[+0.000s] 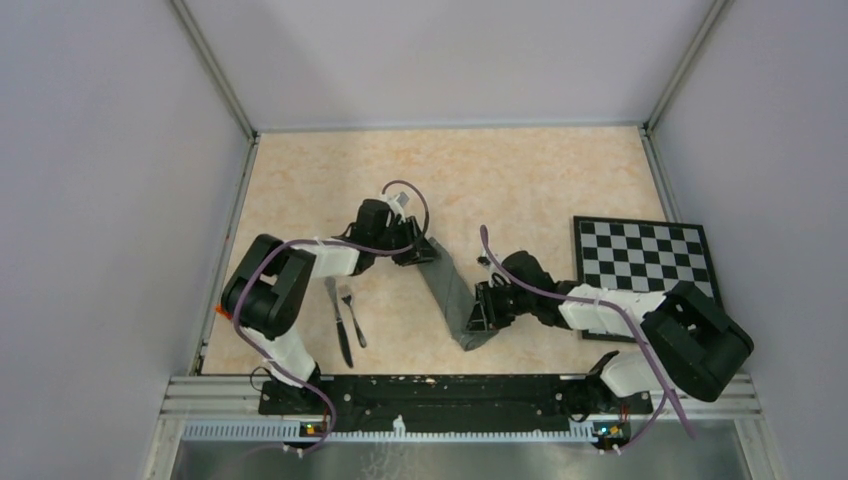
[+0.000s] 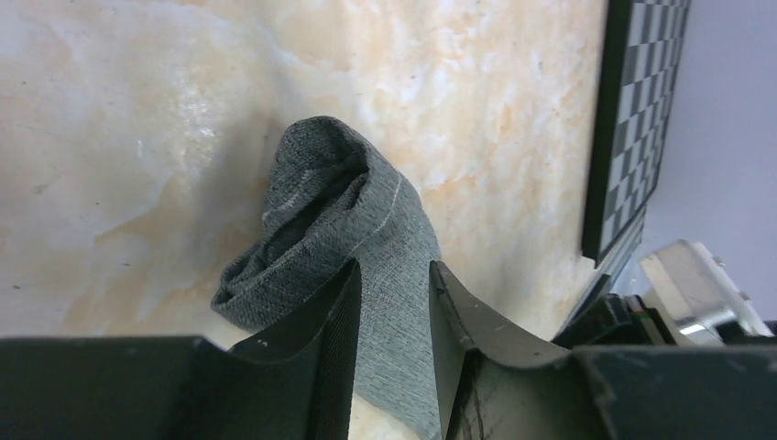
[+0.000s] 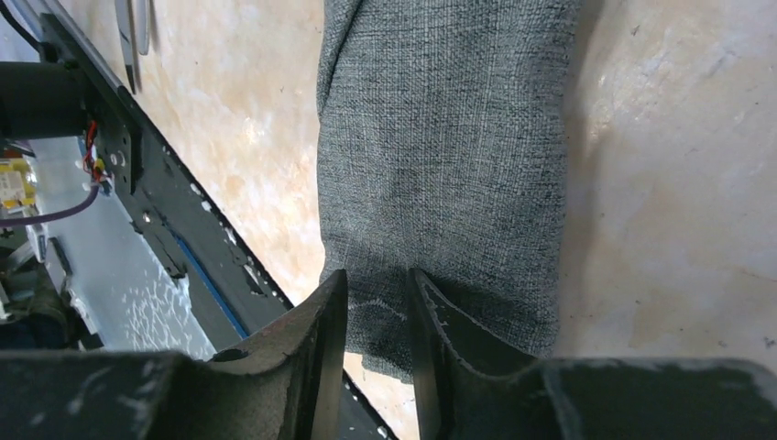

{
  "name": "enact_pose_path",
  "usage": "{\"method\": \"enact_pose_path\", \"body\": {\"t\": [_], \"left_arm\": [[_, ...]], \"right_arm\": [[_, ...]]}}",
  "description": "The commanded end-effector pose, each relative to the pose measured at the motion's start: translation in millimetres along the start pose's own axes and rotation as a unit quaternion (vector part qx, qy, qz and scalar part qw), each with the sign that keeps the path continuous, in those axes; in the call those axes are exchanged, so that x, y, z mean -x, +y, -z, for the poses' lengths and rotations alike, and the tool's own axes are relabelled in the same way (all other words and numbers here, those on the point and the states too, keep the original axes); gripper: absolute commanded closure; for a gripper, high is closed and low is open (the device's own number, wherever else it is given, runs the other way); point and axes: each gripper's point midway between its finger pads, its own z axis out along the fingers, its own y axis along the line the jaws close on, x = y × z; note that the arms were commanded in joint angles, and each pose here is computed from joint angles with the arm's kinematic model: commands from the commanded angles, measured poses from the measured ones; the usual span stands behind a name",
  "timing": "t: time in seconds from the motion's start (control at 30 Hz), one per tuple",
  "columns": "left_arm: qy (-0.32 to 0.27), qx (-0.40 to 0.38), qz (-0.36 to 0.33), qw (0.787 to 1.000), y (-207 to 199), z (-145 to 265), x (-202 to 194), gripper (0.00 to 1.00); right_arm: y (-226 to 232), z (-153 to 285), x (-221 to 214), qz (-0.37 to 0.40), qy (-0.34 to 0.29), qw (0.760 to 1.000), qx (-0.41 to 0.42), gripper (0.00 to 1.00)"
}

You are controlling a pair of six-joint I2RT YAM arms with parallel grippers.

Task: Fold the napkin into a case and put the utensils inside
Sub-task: Smooth out the smaller rectangle-folded napkin at the center of the board.

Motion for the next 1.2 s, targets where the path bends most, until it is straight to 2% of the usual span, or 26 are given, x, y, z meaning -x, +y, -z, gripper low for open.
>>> {"method": "enact_pose_path", "body": {"t": [0.0, 0.17, 0.3, 0.47, 0.67, 0.77, 1.0, 1.17], "left_arm": [[-0.022, 0.004, -0.046, 0.999, -5, -9, 18, 0.61], [-0.028, -0.01, -0.093, 0.995, -39, 9, 34, 0.54], [-0.029, -0.035, -0.102, 0.994, -62, 19, 44, 0.49], [-0.007, -0.027, -0.076, 0.997, -46, -1, 39, 0.5], [0.012, 0.012, -0.059, 0.998, -6, -32, 31, 0.52], [0.013, 0.03, -0.069, 0.997, 4, -39, 35, 0.54], [0.019, 0.015, -0.1, 0.995, -17, -28, 46, 0.52], [0.004, -0.009, -0.112, 0.994, -44, -7, 50, 0.49]], "right_arm": [[-7, -1, -7, 0.0, -0.008, 1.0, -0.013, 0.67], [24, 24, 25, 0.033, -0.041, 0.999, -0.003, 0.6], [50, 29, 35, 0.034, -0.047, 0.997, 0.047, 0.59], [54, 15, 17, 0.009, -0.038, 0.994, 0.099, 0.65], [27, -1, -17, -0.006, -0.018, 0.997, 0.079, 0.72], [24, 0, -20, 0.0, -0.012, 0.998, 0.067, 0.73], [53, 21, 5, 0.029, -0.039, 0.995, 0.084, 0.72], [54, 7, 0, 0.021, -0.027, 0.994, 0.102, 0.71]]}}
